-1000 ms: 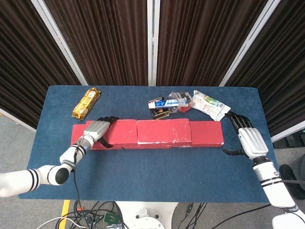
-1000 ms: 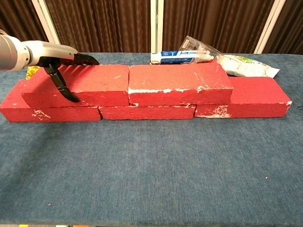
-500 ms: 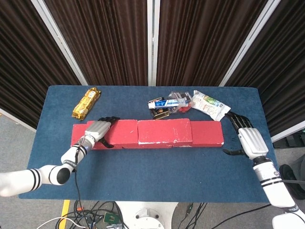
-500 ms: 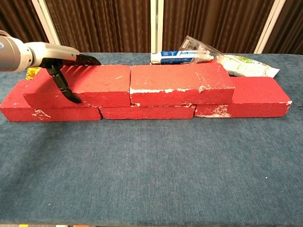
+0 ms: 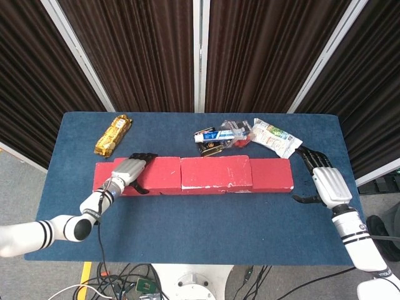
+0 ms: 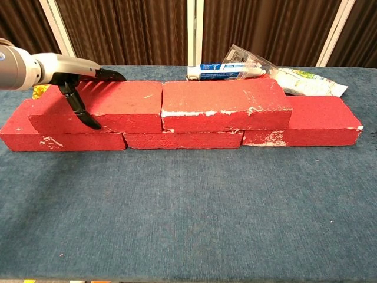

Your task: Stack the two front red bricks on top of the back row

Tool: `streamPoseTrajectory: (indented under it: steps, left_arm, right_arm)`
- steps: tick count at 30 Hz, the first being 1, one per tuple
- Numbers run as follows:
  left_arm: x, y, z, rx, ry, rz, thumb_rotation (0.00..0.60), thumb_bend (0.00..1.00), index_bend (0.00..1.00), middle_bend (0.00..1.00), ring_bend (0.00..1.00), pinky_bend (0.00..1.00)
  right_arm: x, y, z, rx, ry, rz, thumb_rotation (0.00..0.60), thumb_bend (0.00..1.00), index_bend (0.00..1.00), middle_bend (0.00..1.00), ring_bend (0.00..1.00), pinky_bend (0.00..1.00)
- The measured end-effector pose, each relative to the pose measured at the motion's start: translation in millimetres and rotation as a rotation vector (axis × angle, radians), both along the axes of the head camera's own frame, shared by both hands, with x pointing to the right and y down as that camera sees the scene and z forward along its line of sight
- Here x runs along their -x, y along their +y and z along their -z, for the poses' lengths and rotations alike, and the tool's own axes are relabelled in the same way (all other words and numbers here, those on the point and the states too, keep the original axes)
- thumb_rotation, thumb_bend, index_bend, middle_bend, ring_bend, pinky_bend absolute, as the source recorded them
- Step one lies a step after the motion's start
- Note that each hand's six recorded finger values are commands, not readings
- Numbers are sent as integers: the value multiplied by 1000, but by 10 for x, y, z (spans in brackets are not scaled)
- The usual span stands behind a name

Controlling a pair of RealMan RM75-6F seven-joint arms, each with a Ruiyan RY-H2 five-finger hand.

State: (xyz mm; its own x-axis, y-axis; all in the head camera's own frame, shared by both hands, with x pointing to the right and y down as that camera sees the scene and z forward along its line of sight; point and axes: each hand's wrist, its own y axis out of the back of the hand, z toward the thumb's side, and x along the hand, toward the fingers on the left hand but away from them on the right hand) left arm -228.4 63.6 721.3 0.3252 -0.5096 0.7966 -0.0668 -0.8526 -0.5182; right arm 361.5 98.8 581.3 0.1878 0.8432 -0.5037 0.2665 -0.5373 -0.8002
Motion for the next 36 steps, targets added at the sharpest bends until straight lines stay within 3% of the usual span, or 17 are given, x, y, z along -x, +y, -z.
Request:
streamPoseTrajectory:
  steps: [36]
  left_arm:
    - [-17,1,23,-1,40,-11,600,141,0,0,0,0]
  right_arm:
    - [-30,-2,-16,5,8,-9,600,0,0,0,0,0]
